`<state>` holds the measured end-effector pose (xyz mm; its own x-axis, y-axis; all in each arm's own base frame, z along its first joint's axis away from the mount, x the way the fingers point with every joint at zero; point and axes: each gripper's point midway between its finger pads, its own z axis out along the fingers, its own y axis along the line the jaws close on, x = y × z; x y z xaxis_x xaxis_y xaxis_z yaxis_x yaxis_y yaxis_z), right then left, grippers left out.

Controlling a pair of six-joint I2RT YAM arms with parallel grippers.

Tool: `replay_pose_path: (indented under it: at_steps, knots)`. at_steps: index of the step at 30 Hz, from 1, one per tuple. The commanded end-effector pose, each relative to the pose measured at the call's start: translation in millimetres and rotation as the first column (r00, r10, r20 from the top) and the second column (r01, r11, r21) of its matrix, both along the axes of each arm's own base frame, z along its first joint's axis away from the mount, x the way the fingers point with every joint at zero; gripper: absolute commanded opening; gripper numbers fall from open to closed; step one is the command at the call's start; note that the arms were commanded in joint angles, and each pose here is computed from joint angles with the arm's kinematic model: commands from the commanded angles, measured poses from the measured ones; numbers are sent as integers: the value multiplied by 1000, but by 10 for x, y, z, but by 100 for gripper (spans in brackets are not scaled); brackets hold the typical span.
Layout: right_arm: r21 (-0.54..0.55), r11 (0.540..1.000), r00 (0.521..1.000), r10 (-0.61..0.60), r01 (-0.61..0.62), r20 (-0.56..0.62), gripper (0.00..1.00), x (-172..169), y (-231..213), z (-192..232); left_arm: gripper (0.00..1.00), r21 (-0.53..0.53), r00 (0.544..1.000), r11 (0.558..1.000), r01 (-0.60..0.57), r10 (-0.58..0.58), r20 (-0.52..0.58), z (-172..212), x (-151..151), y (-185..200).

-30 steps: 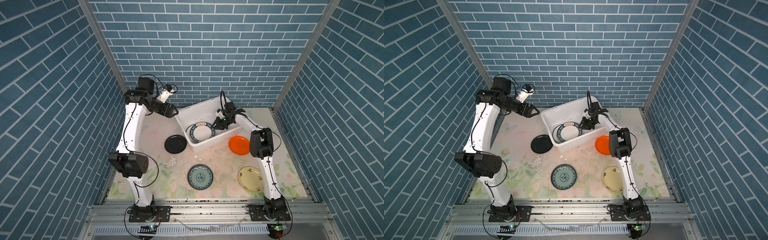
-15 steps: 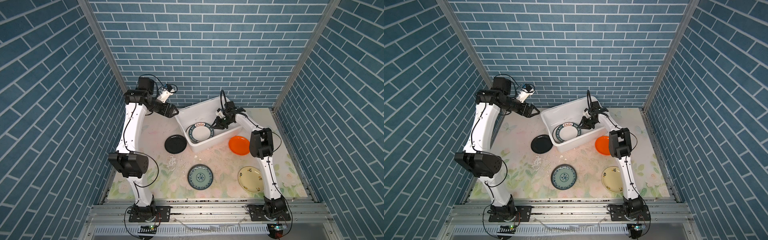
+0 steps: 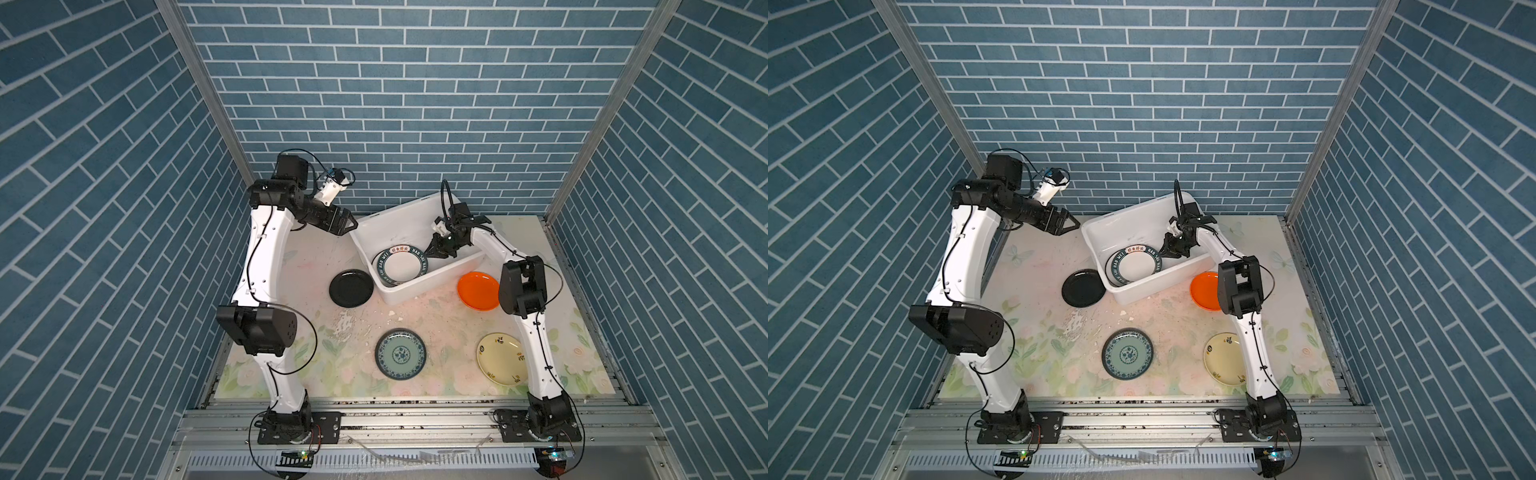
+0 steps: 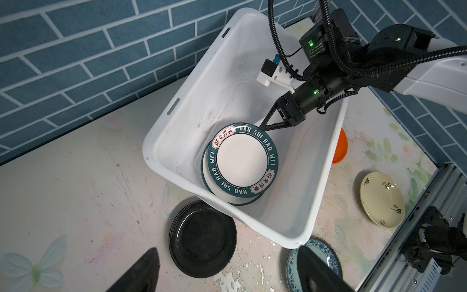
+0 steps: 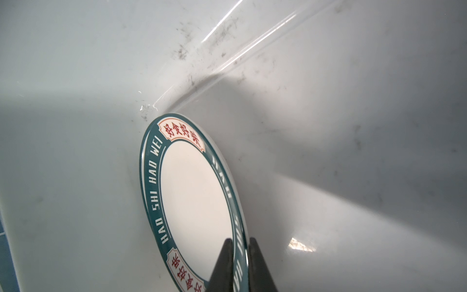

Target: Place the plates into the plastic bin on the countertop

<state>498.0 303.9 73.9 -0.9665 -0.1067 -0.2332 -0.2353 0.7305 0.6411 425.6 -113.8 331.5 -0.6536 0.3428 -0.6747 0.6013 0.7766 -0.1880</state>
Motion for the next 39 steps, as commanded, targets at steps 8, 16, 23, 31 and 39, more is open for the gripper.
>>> replay_pose_path:
  at_steps: [8,16,23,31,39]
  knots:
    - [29,999,999,15,-14,-29,8,-10,102,-80,87,-1,1000,1000,11,-11,-14,-10,-54,-29]
    - [44,999,998,30,-28,-46,7,-37,171,-109,87,-3,1000,1000,10,-10,-15,-20,-24,-32]
    - [52,998,999,33,-32,-24,12,-14,201,-19,87,-6,1000,1000,11,-11,-14,-19,-8,-38]
    - [13,1000,999,20,-21,42,22,31,124,206,87,-20,1000,1000,19,-19,-24,-19,-49,-59]
    - [-44,999,998,6,-4,67,28,42,15,276,87,-22,999,1000,21,-22,-27,-18,-72,-62]
